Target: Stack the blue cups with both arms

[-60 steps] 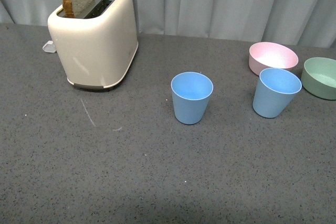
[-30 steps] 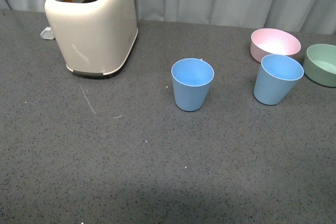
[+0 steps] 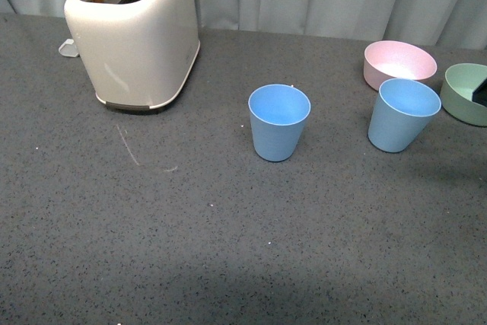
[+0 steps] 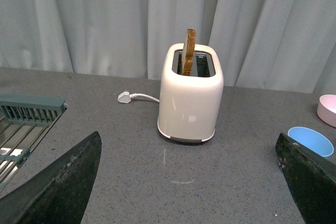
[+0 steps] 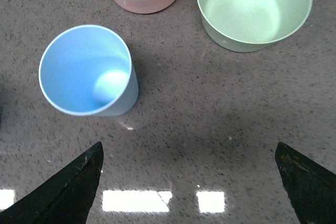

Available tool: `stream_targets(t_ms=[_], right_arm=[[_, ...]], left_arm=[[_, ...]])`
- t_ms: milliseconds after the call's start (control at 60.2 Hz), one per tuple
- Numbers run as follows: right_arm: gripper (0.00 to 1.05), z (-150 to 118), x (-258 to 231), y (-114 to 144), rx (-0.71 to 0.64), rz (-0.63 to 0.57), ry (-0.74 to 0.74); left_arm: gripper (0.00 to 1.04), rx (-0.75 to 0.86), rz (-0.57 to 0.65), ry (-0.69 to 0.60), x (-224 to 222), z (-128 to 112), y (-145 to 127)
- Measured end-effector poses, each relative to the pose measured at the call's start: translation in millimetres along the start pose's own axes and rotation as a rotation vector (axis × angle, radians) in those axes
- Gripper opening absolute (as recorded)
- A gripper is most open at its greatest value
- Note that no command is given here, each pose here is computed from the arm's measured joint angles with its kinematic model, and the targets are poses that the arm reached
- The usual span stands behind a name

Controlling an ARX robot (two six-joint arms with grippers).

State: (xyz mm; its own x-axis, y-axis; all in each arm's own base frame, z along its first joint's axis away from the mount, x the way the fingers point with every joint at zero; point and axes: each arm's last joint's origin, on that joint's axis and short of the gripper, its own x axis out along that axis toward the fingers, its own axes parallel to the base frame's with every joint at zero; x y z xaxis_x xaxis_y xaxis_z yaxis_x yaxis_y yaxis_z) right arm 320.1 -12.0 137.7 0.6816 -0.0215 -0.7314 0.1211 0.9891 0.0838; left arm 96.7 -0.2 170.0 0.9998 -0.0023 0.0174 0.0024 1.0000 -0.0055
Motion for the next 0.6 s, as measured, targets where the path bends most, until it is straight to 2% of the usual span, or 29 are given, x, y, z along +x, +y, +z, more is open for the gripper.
stream_targets(t_ms=[266,598], right_arm=[[0.95,15,42,16,0.173,0.027,0.113],[0.95,19,78,34,0.286,0.018,0.196]], left_arm=[[0.98,0.0,0.0,0.0,0,0,0],[0.98,0.0,0.0,0.0,0,0,0]])
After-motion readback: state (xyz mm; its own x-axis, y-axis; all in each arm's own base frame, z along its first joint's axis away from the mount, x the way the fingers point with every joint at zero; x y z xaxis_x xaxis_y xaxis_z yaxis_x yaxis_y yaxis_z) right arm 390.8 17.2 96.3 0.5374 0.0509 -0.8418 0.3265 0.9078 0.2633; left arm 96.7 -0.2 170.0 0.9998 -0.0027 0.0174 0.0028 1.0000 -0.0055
